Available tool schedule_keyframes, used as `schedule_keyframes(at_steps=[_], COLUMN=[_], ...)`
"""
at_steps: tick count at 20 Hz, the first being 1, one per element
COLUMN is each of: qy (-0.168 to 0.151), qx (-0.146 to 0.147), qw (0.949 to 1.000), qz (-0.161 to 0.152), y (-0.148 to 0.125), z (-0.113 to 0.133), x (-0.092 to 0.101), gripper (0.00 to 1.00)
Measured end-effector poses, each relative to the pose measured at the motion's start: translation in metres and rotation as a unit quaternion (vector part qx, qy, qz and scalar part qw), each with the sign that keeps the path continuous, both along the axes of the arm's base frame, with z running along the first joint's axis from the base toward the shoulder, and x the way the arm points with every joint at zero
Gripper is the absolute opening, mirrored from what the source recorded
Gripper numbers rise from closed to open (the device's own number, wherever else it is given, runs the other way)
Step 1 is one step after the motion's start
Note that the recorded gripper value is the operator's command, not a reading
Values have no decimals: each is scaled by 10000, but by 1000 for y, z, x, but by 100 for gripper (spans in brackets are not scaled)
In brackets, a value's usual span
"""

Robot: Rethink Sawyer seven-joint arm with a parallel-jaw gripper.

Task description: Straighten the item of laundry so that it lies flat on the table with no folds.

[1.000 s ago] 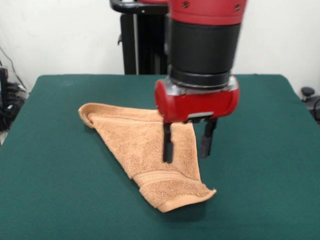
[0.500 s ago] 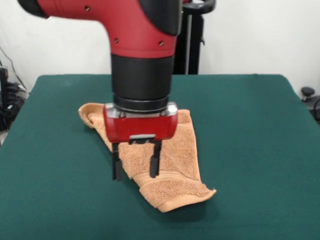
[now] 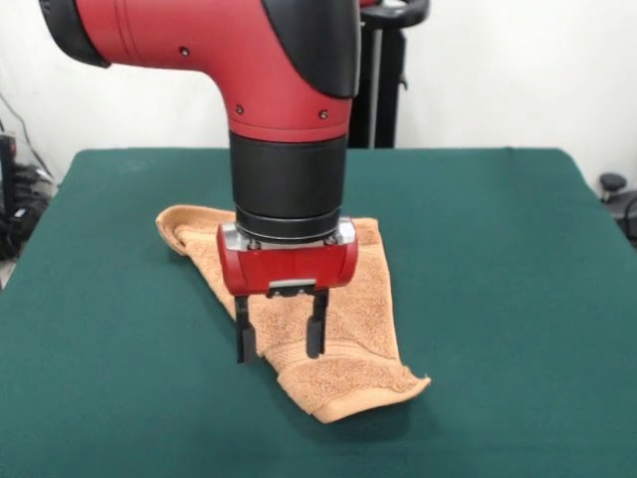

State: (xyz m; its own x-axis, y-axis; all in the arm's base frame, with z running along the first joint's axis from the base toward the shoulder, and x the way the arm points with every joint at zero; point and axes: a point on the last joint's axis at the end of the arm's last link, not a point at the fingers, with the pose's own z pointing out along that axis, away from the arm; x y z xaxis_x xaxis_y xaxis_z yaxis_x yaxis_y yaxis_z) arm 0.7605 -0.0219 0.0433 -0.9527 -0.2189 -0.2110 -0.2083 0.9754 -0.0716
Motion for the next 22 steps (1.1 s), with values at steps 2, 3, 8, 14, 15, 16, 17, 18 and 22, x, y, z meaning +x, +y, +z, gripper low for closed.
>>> schedule_keyframes(at_steps=[2, 3, 8, 14, 15, 16, 17, 18, 22], qy=[16, 16, 20, 35, 37, 38, 39, 39, 40], qx=[3, 2, 2, 4, 4, 4, 5, 3, -2], qw=[10000, 10000, 10000, 9999, 9999, 9999, 9999, 9999, 9999], qz=[37, 45, 89, 99, 99, 99, 100, 101, 135], y=[5, 6, 13, 14, 14, 14, 14, 14, 18], z=[-2, -3, -3, -4, -4, -4, -4, -4, -4], x=[-1, -1, -1, -2, -3, -3, -3, -3, -3], gripper=[100, 100, 100, 100, 100, 100, 100, 100, 100])
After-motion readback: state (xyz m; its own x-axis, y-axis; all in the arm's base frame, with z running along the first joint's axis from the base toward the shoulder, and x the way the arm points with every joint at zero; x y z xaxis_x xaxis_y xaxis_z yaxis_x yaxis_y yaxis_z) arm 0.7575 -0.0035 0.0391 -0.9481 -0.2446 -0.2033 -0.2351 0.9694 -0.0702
